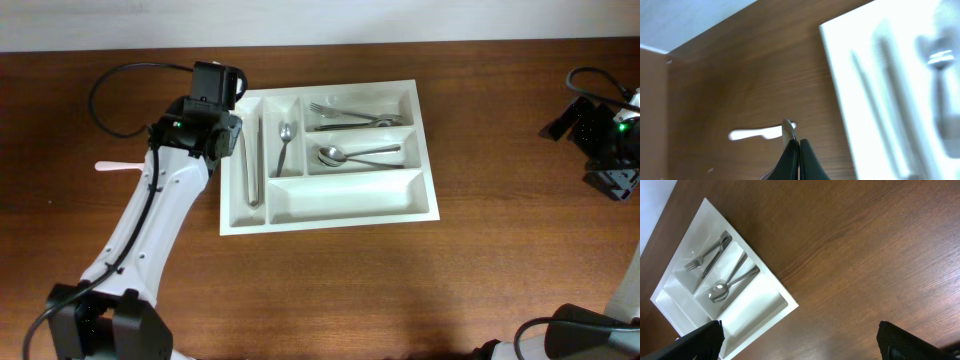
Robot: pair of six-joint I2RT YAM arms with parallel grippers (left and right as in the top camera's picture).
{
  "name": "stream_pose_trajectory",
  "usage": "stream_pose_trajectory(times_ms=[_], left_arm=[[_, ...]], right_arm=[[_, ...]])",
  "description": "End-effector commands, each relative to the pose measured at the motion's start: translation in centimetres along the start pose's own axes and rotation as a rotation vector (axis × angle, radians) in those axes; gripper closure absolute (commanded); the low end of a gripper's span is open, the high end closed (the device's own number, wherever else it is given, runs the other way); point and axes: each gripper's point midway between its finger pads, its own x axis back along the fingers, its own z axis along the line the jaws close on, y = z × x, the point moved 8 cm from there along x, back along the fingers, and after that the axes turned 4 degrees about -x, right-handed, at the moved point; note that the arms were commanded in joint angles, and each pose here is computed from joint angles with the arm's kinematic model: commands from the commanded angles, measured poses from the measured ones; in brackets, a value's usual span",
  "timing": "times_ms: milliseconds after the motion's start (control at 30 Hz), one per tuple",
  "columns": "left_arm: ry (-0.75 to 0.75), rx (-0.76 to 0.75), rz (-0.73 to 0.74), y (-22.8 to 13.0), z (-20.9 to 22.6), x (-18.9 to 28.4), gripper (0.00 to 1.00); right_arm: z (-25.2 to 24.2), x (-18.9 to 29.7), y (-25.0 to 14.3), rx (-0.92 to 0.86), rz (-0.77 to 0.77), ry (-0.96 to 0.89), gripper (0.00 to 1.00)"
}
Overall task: Pack container
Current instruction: 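Lower the spoon into the tray's upper-left compartment and release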
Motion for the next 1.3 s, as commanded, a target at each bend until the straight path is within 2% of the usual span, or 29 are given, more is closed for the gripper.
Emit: stream_pose_trajectory(times_ms=[0, 67, 167, 333, 600, 900, 1267], left_arm=[[-0.232, 0.017, -0.074, 1.1, -3.1, 1.0, 0.98], [-0.309, -0.016, -0.11, 1.6, -4.5, 1.4, 0.98], [-0.325, -0.011, -0.171, 2.8, -5.5, 2.0, 0.98], [-0.348, 0.224, -0.216, 4.2, -5.9, 2.5, 0.98], [-0.355, 0.514, -0.106, 3.9, -7.5, -0.2, 0.98], [-0.381, 0.614, -0.022, 3.7, -11.1, -3.6, 0.98], [-0.434, 0.771, 0.021, 3.9, -12.5, -5.3, 0.98]], right_arm=[[0.0, -0.1, 0.1, -0.008, 0.004, 0.004, 0.01], [0.0, -0.1, 0.1, -0.008, 0.004, 0.004, 0.01], [0.0, -0.1, 0.1, -0.008, 0.004, 0.004, 0.01], [0.0, -0.1, 0.1, -0.008, 0.004, 0.003, 0.01], [0.0, -0.1, 0.1, -0.008, 0.004, 0.004, 0.01], [0.0, -0.1, 0.1, -0.008, 0.005, 0.003, 0.01], [0.0, -0.1, 0.1, -0.008, 0.005, 0.003, 0.01]])
